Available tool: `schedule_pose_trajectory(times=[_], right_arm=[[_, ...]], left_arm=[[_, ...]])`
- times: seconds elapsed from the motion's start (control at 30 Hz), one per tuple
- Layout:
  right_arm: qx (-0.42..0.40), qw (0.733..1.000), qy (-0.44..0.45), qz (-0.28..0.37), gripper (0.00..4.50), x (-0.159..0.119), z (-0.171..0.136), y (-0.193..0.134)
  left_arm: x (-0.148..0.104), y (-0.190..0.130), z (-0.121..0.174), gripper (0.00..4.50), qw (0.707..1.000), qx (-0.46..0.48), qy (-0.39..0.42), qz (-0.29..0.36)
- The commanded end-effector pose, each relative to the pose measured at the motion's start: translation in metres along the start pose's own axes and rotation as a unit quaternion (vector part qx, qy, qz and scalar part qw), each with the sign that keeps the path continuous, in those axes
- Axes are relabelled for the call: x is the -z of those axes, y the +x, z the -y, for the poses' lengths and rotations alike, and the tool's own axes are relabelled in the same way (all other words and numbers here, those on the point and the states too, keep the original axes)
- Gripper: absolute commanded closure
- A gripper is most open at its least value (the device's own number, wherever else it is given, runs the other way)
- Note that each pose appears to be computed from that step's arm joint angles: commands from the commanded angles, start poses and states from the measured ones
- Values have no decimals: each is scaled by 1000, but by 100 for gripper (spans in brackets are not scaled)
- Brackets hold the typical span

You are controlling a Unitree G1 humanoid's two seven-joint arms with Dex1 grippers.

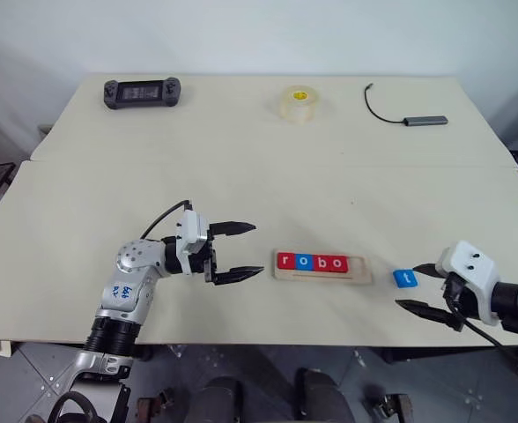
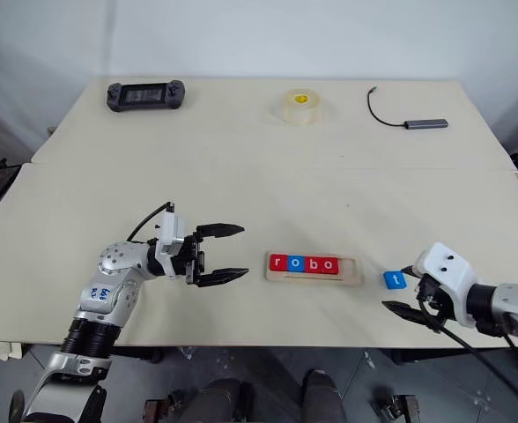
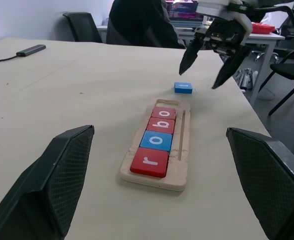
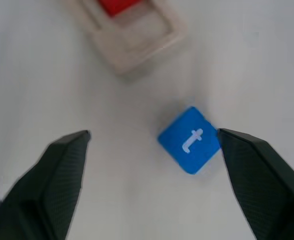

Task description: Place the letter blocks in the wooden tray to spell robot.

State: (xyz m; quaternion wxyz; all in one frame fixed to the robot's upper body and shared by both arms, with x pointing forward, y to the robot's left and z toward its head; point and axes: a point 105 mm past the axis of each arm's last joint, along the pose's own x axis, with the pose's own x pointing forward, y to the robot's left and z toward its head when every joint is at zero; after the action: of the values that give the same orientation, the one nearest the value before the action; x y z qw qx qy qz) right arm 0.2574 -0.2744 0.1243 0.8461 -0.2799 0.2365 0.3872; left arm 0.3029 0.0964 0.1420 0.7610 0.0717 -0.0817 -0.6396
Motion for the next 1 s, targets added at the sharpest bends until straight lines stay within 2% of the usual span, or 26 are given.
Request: schedule_pose_trajectory(times=[0.03,0.2,0.43,0.53,0.73,0.77,0.87,1.0], right_arm=[[-32,997,-76,-14,30,3,16,-1],[-79,991,-105,-23,30,1,27,7],[-139,984,-93,-57,30,11,24,13],[-142,984,-90,-57,88,11,25,16],[-128,987,-91,-40,285,4,29,21],[-128,987,-94,-39,306,3,29,21],[-119,986,-107,-37,305,-7,33,17],[-127,985,-118,-25,305,-35,32,13]], left_arm=[[-8,-2,0,0,1000,7,21,7],[-8,-5,2,0,1000,11,23,1],[-11,-11,2,0,1000,3,28,-4],[-10,-14,4,0,1000,-1,28,-5],[-4,-20,5,0,1000,-9,26,-6],[-3,-21,5,0,1000,-10,26,-7],[-1,-22,5,0,1000,-12,26,-6],[3,-24,5,0,1000,-13,26,-7]])
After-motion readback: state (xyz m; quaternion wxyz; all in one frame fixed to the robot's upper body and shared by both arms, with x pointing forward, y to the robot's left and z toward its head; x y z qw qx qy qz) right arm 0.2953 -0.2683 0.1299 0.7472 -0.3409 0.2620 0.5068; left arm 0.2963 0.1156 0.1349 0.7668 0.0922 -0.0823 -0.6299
